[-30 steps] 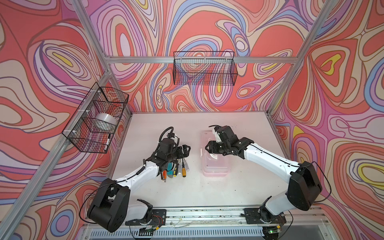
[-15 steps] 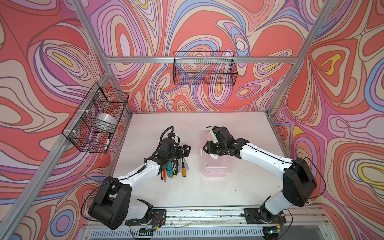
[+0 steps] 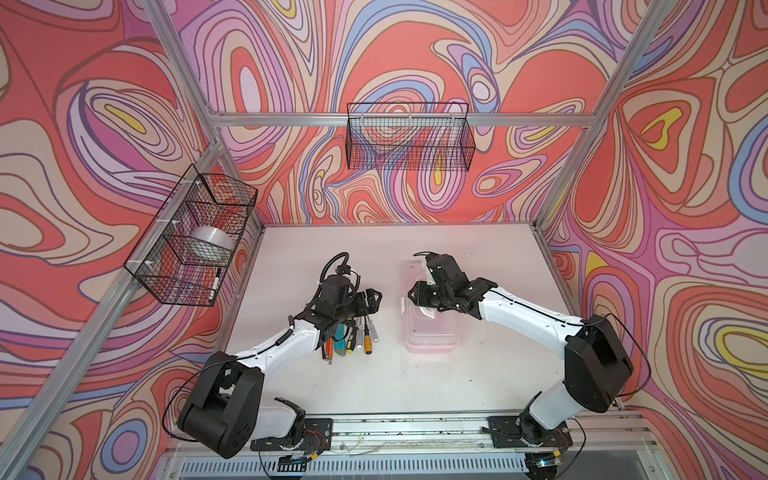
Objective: Pack the tool kit
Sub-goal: 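Close the right gripper on the white box handle and rotate the box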
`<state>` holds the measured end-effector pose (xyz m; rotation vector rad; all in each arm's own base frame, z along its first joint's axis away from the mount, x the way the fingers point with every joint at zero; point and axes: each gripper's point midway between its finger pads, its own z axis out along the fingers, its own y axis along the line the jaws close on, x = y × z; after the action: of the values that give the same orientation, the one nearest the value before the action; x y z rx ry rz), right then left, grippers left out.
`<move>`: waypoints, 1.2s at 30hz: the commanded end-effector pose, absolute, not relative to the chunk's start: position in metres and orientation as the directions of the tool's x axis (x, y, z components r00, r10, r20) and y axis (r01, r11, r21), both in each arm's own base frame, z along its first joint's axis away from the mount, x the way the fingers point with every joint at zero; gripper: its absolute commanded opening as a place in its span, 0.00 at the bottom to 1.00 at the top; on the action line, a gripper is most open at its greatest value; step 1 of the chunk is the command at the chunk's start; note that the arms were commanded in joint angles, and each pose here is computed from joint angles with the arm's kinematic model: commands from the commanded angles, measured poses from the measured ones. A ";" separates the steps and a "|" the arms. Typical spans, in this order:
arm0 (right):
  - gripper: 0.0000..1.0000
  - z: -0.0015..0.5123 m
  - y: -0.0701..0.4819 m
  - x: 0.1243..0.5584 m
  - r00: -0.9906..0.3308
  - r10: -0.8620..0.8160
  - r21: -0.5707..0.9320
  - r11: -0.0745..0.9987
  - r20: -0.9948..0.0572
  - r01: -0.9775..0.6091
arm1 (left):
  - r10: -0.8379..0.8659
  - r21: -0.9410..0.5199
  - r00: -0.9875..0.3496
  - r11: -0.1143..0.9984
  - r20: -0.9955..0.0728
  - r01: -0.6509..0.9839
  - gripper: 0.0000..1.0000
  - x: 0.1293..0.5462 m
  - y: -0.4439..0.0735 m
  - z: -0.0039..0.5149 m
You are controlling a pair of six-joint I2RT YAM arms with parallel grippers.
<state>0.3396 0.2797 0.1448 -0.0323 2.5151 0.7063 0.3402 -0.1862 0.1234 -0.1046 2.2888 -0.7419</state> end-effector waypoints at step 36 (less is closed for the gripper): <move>0.00 0.214 0.217 0.357 -0.842 0.369 0.851 0.493 -0.395 -0.183 | -0.356 -0.686 -0.744 0.704 -0.565 0.184 0.86 0.337 -0.210 0.144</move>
<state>0.3522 0.1946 0.1672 0.2924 2.3702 1.1022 0.3392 -0.2034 0.1427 -0.1275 2.2172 -0.9253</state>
